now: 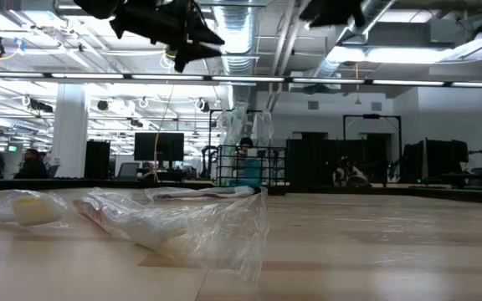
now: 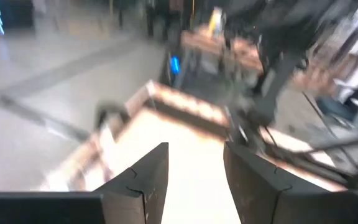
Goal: Pick & Place toothbrushing station
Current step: Put the purple toothbrush into the black wire organizer
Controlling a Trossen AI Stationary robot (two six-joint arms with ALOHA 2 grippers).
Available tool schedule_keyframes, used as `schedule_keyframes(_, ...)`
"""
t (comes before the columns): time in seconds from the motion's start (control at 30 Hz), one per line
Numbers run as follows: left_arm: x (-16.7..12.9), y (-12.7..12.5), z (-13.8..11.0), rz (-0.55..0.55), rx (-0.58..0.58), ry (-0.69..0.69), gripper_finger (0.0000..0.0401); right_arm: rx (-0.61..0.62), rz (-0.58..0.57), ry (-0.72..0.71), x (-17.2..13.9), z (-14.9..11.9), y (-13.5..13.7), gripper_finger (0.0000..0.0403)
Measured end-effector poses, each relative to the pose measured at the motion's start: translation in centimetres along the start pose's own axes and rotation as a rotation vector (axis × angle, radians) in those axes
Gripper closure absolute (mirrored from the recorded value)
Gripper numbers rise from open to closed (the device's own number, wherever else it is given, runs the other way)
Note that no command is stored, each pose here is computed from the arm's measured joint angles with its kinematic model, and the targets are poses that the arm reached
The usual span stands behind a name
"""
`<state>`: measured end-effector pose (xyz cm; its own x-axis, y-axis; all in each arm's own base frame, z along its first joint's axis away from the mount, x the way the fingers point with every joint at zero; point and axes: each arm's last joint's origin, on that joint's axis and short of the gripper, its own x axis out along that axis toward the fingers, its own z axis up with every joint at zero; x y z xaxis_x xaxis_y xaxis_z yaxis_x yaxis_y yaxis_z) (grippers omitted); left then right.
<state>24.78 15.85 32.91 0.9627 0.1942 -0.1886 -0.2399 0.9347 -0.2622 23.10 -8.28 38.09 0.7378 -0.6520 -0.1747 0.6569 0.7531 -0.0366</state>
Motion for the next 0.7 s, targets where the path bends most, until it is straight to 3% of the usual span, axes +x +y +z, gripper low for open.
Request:
schedule_keyframes(0.17,0.5,-2.2,-3.2,-0.005,-0.184,0.284,0.0253,-0.035,0.095,0.096,-2.9,4.2,1.3,0.0210)
schedule_keyframes(0.53,2.5,-8.4,-7.4,0.125,-0.277,0.487,0.0253,-0.156,0.123,0.115,-2.8,7.0,2.2,0.0195)
schedule_keyframes(0.7,2.5,-9.9,-10.6,0.246,-0.270,0.682,0.0253,-0.201,0.144,0.100,-3.8,7.3,2.1,0.0191)
